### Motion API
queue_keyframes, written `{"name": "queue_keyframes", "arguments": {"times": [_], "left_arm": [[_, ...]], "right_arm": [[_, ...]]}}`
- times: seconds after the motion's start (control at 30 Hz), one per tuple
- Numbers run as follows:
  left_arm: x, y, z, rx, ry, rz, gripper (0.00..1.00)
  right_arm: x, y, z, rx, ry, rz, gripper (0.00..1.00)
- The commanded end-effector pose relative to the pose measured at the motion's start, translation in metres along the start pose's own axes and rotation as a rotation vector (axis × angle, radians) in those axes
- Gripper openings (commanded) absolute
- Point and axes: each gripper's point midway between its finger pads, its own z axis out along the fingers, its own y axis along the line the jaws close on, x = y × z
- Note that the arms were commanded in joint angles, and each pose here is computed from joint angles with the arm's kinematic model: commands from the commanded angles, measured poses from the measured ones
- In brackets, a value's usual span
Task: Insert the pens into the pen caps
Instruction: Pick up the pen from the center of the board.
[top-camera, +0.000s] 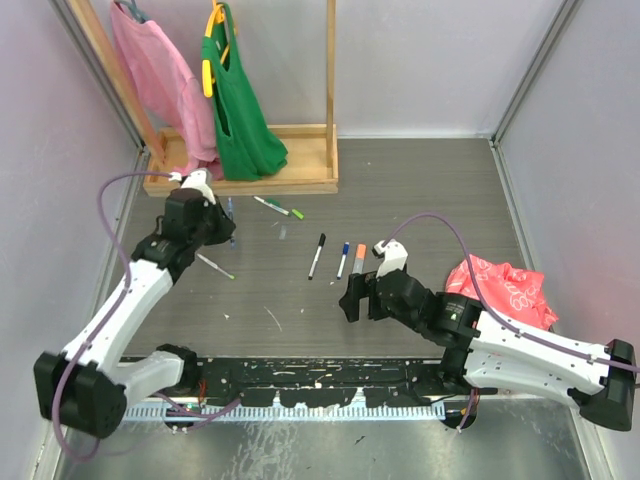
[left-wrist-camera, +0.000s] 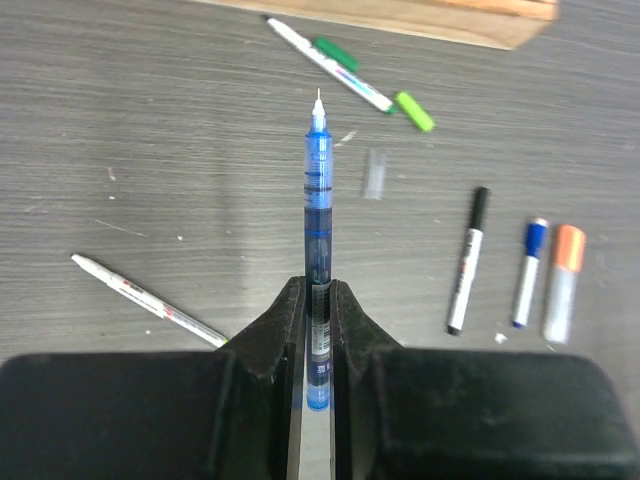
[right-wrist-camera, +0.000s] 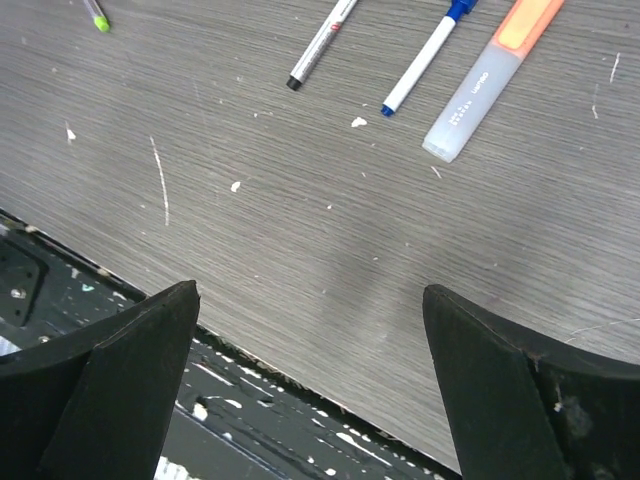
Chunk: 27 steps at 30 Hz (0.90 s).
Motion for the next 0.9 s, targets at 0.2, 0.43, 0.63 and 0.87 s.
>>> {"name": "queue_keyframes", "arguments": {"times": [0.2, 0.43, 0.63, 0.87], "left_arm": [[0.005, -0.071, -0.087, 0.462, -0.012, -0.045, 0.09], [0.026, -0.082, -0.122, 0.591, 0.037, -0.008, 0.09], [0.037, -0.077, -0.136, 0.597, 0.059, 0.038, 0.09], [0.049, -0.078, -0.148, 0.646, 0.075, 0.089, 0.08]], "right_arm": [[-0.059, 0.07, -0.006, -0.26, -0.155, 0.319, 0.98], [-0.092, 0.119, 0.005, -0.377, -0.199, 0.374, 0.94], [-0.115, 0.165, 0.008, -0.434, -0.278, 0.336, 0.93], [-0.149, 0.178, 0.002, -0.493, -0.417, 0.427, 0.9]]}}
